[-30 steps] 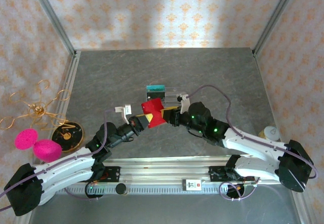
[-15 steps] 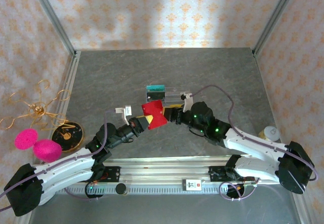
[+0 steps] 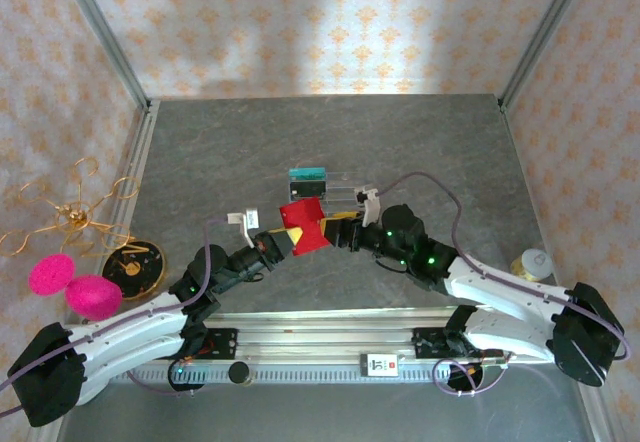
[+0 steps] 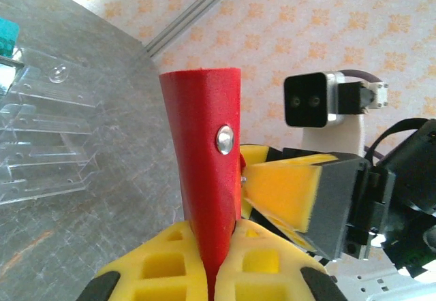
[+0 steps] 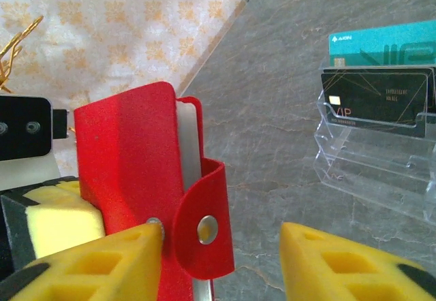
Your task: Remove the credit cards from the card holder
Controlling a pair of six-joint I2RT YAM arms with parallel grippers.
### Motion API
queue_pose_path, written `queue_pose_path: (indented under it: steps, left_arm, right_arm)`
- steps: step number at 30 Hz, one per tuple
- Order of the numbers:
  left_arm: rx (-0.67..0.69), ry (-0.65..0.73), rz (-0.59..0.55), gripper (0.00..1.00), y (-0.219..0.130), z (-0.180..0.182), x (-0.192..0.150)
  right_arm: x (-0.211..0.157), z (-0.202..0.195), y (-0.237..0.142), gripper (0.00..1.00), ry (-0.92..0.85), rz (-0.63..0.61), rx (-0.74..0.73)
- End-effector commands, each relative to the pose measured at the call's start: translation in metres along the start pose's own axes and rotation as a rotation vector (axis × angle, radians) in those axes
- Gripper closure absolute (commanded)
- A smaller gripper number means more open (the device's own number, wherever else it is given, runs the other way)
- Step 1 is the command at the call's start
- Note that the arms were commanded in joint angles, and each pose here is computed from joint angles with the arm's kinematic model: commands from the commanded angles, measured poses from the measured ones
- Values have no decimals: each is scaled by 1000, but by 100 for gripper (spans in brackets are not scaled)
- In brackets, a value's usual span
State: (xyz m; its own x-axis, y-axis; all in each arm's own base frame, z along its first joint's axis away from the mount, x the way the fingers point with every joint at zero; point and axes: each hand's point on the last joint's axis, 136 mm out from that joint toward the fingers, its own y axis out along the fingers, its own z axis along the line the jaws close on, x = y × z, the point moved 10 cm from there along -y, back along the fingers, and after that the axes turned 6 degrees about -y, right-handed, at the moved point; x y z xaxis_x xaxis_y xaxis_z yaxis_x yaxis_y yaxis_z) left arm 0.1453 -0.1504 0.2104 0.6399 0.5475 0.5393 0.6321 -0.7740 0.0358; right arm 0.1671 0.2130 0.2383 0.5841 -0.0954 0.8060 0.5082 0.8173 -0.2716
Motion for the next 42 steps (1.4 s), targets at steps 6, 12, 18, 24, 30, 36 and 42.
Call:
queue_pose_path:
  steps: [6,12,18,24,30,36,42]
  left_arm:
    - [-78,5,-18,100,-3,-10,3]
    - [-83,2,-16,100,-2,-10,3]
    - [24,-42,10,100,0,7,-5]
    - [182,-105,118,89,5,40,-26]
    - [349,-96,241,73,28,53,-32]
    - [487,-107,289,51,37,67,-36]
    - [564,-24,169,41,25,61,-21]
  right_arm:
    - [11,5,-6,73,6,-73,11]
    - [8,3,-3,99,9,-50,3]
    - [1,-3,-4,100,56,-13,-62]
    - [-35,-18,0,100,102,134,-156]
    - [-69,-33,1,100,143,215,-221]
    - [-86,-38,10,100,116,298,-301]
    - [-83,-33,24,100,69,345,-317]
